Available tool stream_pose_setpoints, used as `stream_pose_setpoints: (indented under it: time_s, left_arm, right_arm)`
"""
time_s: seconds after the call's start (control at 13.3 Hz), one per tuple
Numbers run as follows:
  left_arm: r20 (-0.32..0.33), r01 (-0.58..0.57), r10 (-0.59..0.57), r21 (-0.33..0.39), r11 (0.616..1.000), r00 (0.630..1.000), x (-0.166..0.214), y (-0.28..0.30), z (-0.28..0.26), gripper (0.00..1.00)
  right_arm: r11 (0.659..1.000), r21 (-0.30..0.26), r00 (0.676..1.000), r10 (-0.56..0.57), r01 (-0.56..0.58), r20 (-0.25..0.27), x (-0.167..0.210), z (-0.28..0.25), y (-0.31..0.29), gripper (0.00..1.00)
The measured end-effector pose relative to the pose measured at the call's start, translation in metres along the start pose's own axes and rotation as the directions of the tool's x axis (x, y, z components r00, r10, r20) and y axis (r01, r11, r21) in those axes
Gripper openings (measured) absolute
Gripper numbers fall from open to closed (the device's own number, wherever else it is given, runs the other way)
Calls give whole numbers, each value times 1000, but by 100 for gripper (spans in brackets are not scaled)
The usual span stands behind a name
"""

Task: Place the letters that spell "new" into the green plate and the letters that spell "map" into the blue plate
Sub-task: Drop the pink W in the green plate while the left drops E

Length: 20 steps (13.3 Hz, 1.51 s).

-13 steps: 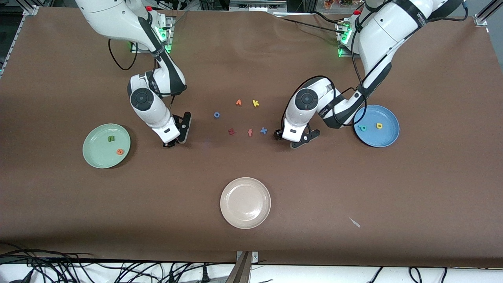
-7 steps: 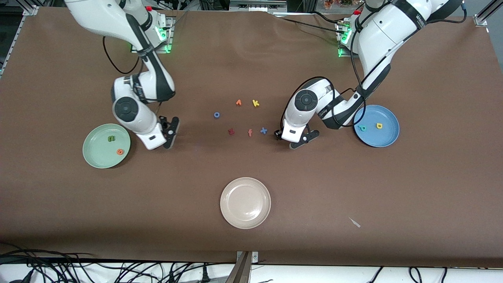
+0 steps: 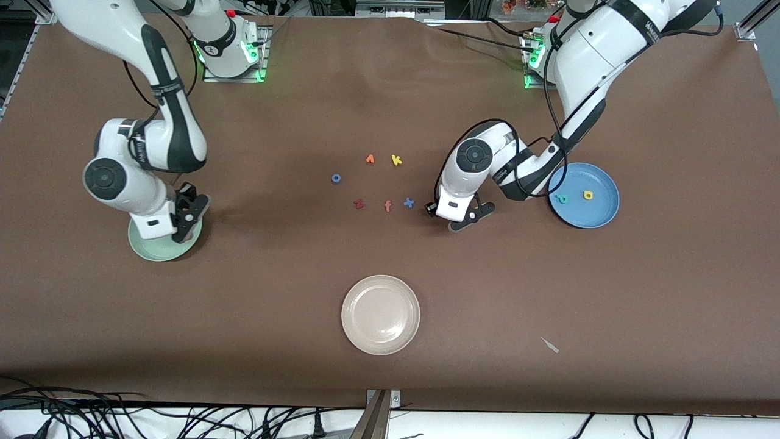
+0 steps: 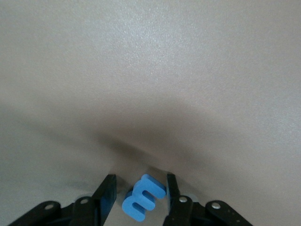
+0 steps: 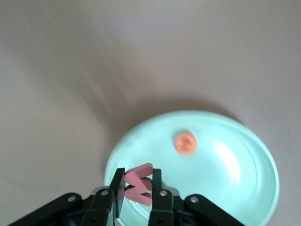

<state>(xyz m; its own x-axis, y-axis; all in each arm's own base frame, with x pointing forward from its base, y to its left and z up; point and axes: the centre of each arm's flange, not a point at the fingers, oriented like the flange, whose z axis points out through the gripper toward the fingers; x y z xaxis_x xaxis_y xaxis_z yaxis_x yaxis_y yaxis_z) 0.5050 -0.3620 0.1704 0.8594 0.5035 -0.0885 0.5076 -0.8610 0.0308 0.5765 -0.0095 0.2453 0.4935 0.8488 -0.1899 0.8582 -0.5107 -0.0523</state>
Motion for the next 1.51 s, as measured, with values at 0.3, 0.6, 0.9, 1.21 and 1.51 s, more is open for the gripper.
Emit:
stream_pose_setpoints:
  time_s: [0.3, 0.6, 0.9, 1.21, 1.51]
  left_arm:
    - [-4, 0, 0, -6, 1000, 1000, 1, 2, -3, 31]
    - [-4, 1, -1, -6, 1000, 1000, 1, 2, -3, 30]
    - [-17, 16, -16, 16, 1000, 1000, 15, 1, -11, 30]
    - [-72, 28, -21, 95, 995, 997, 63, -8, -66, 30]
    - [16, -56, 54, 195, 979, 998, 137, -73, -105, 30]
  right_arm:
    - [996, -9, 996, 87, -87, -2, -48, 18, 30, 44]
    - [986, -10, 986, 168, -168, -21, -39, 11, 28, 89]
    - [925, 55, 927, 374, -375, 36, -5, -24, 15, 100]
    - [843, 50, 843, 532, -536, 75, 47, -60, -13, 100]
    - [733, 40, 732, 673, -679, 105, 70, -82, -40, 100]
